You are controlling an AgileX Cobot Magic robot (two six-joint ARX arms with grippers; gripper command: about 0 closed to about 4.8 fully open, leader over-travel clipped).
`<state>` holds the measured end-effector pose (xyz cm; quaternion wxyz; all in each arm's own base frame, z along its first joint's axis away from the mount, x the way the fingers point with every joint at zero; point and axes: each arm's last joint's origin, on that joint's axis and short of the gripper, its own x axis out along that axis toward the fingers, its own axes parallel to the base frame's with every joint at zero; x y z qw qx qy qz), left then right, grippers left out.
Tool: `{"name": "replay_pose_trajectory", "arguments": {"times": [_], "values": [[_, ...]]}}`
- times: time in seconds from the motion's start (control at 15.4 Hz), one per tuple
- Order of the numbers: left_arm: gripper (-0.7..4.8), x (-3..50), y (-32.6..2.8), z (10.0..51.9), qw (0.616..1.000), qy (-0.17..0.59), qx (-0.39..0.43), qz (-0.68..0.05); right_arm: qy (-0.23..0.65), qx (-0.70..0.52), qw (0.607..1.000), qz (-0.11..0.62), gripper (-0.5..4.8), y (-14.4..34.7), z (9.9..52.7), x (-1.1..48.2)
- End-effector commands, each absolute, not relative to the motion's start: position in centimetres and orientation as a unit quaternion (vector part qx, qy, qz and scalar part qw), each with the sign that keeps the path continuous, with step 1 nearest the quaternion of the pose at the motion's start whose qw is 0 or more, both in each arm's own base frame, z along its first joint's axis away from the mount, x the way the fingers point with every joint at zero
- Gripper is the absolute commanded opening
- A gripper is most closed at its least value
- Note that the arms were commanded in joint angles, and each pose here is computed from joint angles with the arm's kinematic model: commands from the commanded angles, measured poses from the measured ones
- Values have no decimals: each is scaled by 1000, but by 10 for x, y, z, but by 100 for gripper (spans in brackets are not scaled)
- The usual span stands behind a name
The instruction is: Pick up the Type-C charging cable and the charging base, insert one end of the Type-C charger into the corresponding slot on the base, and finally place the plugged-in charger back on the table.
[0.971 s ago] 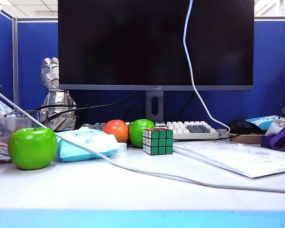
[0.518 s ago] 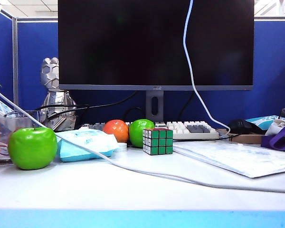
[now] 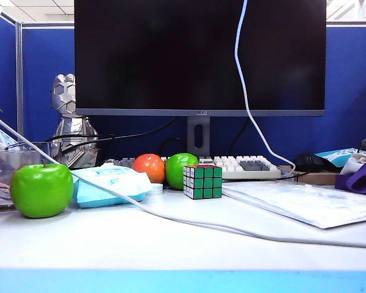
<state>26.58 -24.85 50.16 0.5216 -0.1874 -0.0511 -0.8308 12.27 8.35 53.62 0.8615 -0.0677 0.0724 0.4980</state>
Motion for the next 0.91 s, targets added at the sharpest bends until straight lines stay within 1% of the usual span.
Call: {"name": "replay_pose_trajectory", "arguments": {"times": [0.06, 0.91], "values": [[-6, 262, -246, 505, 518, -59, -181, -834, 49, -65, 863, 499, -1, 82, 542, 119], [-6, 259, -249, 505, 510, -54, -175, -840, 41, -53, 856, 513, -1, 83, 545, 119]]}}
